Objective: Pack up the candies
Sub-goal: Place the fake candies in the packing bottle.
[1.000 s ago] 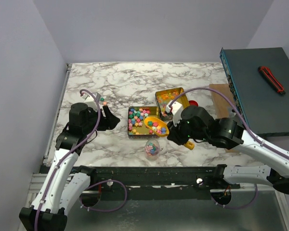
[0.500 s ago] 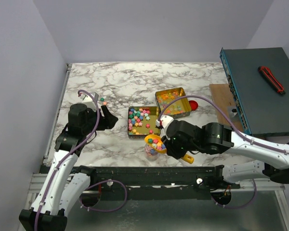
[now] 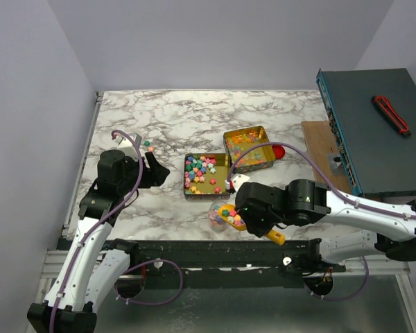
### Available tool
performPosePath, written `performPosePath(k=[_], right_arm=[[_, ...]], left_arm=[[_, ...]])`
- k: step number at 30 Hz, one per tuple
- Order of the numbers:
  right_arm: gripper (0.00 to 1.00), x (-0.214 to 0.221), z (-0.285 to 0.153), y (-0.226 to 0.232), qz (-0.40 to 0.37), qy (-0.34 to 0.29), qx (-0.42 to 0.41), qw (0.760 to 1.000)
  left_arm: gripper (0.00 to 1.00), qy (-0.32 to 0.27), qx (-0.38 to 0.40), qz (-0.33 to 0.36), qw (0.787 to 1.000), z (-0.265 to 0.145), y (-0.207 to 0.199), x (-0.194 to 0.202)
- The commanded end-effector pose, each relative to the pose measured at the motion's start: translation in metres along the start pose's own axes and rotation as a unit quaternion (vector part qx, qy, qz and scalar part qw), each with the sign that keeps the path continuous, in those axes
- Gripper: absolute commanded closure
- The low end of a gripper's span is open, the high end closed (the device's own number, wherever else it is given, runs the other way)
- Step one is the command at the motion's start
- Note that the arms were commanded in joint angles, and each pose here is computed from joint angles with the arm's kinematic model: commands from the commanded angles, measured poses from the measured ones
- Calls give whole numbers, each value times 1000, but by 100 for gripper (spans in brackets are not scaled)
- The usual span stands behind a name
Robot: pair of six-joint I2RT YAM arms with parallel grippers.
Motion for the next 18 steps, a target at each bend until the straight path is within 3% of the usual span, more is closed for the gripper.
performPosePath(k=[1,18], right_arm=[[99,3,-8,-1,11,17,10,1000],[99,-4,-6,3,19,74,24,997]], left_arm=[[38,-5,-7,3,1000,-3,3,0],[38,1,2,1,1000,-4,0,1]])
Point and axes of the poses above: each gripper's point midway between its finger pads, its own z axis out along the fingers, its own y axis along the line the jaws close on, x = y × z, the point moved 1 cm from there along -z, back along the fingers, and after that the axes turned 15 degrees about -z, right-handed, at the moved point
